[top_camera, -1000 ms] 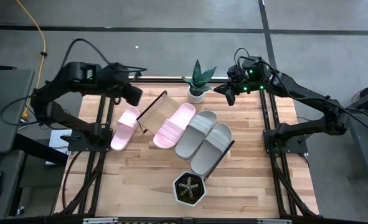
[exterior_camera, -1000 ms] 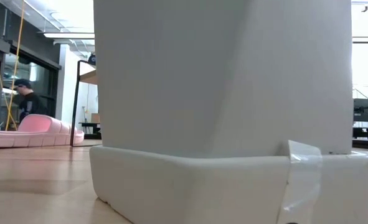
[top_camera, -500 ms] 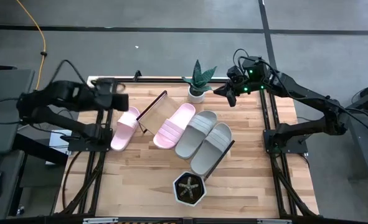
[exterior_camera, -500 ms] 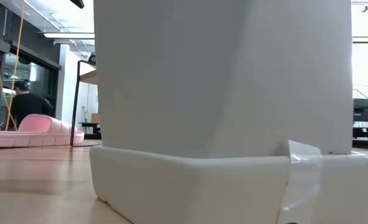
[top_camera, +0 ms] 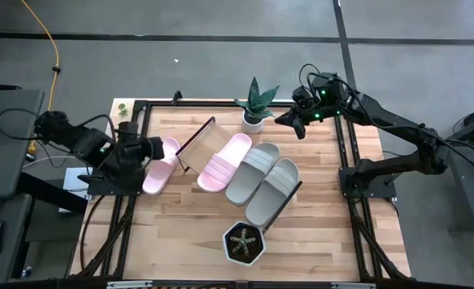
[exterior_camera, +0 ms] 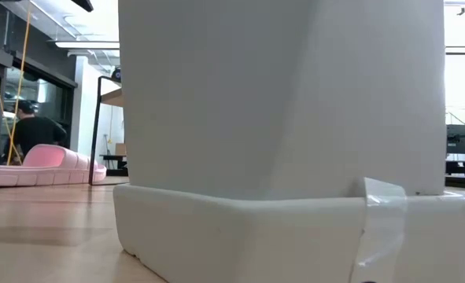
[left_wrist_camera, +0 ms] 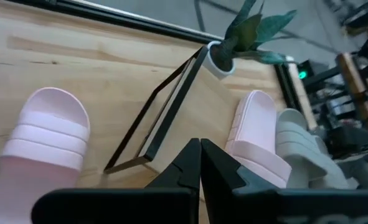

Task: Pick and place slides into the shelf
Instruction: Put the pink slipper on the shelf

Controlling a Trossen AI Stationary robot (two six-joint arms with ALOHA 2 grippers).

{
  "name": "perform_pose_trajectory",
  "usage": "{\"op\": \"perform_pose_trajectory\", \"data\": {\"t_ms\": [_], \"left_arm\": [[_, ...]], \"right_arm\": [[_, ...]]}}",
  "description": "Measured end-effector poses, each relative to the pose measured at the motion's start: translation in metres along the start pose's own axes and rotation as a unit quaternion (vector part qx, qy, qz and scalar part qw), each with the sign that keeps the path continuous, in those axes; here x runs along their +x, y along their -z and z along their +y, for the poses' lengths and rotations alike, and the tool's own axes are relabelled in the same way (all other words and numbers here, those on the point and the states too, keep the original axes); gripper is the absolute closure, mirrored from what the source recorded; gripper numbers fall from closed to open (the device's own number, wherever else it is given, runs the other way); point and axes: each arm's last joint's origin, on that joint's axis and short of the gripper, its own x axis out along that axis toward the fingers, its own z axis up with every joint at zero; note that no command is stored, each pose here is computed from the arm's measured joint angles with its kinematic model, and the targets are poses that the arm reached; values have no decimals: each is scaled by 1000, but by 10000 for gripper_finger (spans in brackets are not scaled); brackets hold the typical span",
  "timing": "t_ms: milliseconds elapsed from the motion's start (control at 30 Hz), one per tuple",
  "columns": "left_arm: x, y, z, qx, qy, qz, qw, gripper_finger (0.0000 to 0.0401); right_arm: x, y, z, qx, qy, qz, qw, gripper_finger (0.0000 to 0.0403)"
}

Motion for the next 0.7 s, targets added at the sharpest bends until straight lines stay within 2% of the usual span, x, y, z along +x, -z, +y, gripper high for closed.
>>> {"op": "perform_pose_trajectory", "data": {"t_ms": [367,700], "left_arm": [[1,30,14,-28,59,-43,997,401],[8,51,14,-23,50,-57,997,401]], "right_arm": [[0,0,0,4,-3,1,1000,403],[0,1,0,11,-1,6,1000,403]]}}
